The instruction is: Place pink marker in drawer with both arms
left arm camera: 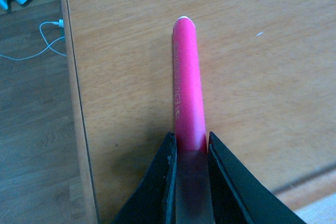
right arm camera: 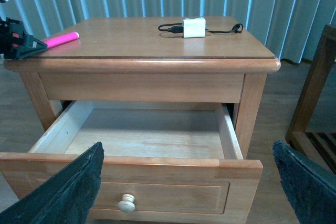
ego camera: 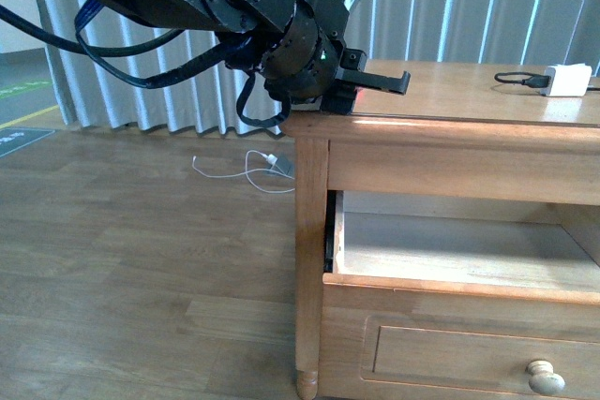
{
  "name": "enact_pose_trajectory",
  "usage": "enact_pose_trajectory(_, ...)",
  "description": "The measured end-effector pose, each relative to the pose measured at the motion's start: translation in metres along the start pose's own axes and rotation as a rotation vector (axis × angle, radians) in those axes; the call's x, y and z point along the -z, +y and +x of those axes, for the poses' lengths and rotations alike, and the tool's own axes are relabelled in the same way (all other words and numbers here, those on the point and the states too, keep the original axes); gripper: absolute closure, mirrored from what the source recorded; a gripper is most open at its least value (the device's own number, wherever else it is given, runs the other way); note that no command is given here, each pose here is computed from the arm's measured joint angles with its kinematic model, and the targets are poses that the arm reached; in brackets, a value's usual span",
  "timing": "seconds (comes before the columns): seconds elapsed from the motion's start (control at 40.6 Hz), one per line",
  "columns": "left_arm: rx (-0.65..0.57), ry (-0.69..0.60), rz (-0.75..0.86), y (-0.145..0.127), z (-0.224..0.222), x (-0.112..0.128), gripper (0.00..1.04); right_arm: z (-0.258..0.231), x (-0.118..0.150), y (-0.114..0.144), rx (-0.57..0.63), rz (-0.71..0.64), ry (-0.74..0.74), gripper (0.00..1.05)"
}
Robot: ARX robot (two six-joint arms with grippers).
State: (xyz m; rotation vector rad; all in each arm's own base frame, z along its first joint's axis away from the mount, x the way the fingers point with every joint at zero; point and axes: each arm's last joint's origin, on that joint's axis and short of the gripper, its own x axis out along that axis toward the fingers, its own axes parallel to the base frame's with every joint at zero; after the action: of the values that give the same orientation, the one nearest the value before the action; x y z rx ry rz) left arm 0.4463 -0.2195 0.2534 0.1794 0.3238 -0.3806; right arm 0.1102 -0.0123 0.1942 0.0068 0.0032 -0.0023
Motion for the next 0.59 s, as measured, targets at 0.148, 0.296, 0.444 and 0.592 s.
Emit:
enact_pose_trajectory(0.148, 0.071, -0.045, 0.020, -0.007, -0.029, -0.002, 0.90, 0.000, 0.000, 0.000, 0.000, 0.000, 0.000, 0.09)
enact_pose_trajectory(0.296, 0.171, -0.103, 0.054, -0.018, -0.063, -0.009, 0.90, 0.000, 0.000, 0.000, 0.000, 0.000, 0.000, 0.09)
enact_pose_trajectory(0.444, 0.347, -0.111, 0.148, -0.045, -0.099, 0.000, 0.90, 0.000, 0.000, 0.000, 0.000, 0.000, 0.000, 0.09)
enact_pose_trajectory(0.592, 0.432, -0.072, 0.240, -0.069, -0.104, 0.017, 0.90, 0.000, 0.000, 0.000, 0.000, 0.000, 0.000, 0.09)
